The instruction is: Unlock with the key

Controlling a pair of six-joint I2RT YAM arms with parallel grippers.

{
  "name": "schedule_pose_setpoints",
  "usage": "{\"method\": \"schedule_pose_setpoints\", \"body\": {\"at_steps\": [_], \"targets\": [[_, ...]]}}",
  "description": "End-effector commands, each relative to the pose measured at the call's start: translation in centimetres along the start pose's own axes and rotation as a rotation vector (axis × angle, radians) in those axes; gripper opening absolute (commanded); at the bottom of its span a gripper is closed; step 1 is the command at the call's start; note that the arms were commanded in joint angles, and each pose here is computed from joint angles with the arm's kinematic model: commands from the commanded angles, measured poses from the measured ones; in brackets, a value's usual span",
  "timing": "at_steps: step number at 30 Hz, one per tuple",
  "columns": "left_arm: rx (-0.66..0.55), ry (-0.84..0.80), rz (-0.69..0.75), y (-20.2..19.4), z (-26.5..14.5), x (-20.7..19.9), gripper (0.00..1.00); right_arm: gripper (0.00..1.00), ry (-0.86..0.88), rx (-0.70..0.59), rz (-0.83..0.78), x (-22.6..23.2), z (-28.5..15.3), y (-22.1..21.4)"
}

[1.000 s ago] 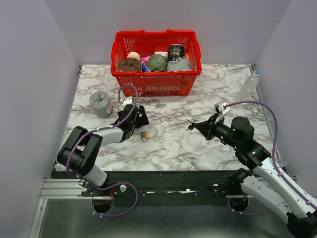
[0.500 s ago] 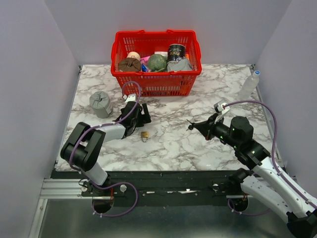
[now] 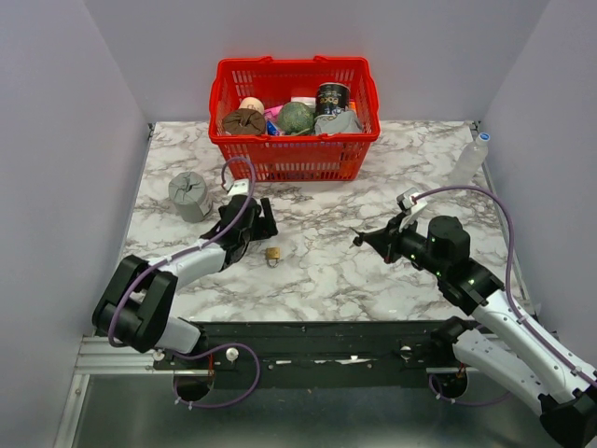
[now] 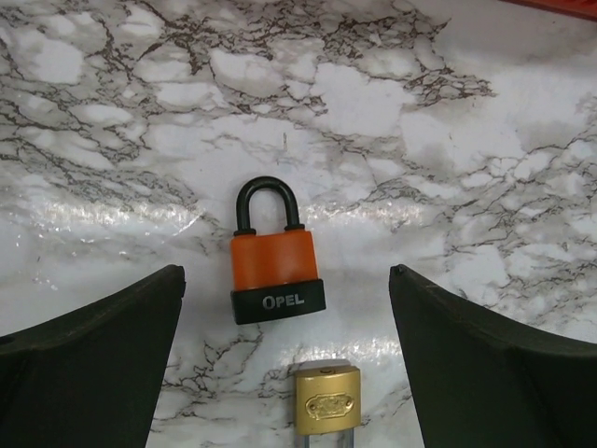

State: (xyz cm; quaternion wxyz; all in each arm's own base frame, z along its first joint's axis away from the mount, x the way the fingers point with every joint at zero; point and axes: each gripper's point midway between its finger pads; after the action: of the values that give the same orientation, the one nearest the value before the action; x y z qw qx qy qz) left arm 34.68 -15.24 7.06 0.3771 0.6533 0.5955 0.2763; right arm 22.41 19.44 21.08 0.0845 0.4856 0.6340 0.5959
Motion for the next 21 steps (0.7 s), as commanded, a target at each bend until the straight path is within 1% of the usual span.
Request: {"method": "schedule_pose_setpoints", "body": {"at_steps": [1,4,7,11,15,21], "targets": [[0.057,0.024,0.020,-2.2,-0.3,0.3,0.94,0.01,-0.002,0.005,-0.011,-0.1,-0.1,0.0],[0.083,0.010,0.058,-2.4,0.2,-0.7,0.88,0.01,-0.003,0.003,-0.010,0.0,-0.2,0.0],[0.114,0.025,0.126,-2.3,0.4,-1.4,0.86,0.01,0.002,-0.004,-0.008,0.1,-0.4,0.1],[0.181,0.102,0.176,-3.0,0.8,-0.4,0.86,0.01,0.005,-0.007,-0.009,0.2,-0.5,0.2],[0.217,0.146,0.194,-3.5,1.2,0.2,0.84,0.01,0.010,-0.006,-0.010,0.2,-0.6,0.1],[0.272,0.163,0.240,-4.2,1.8,0.4,0.75,0.01,0.010,-0.005,-0.012,0.2,-0.4,0.1]]}}
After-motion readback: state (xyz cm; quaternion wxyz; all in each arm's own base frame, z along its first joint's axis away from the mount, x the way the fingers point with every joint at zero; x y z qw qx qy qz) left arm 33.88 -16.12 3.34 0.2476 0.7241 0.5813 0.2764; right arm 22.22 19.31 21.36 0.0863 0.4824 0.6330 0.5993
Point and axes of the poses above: each gripper's point midway between its finger pads, its own z axis out along the fingers, its own x axis along the line the jaws close on, y = z × x, and after that the axes turned 15 degrees about z, right-handed
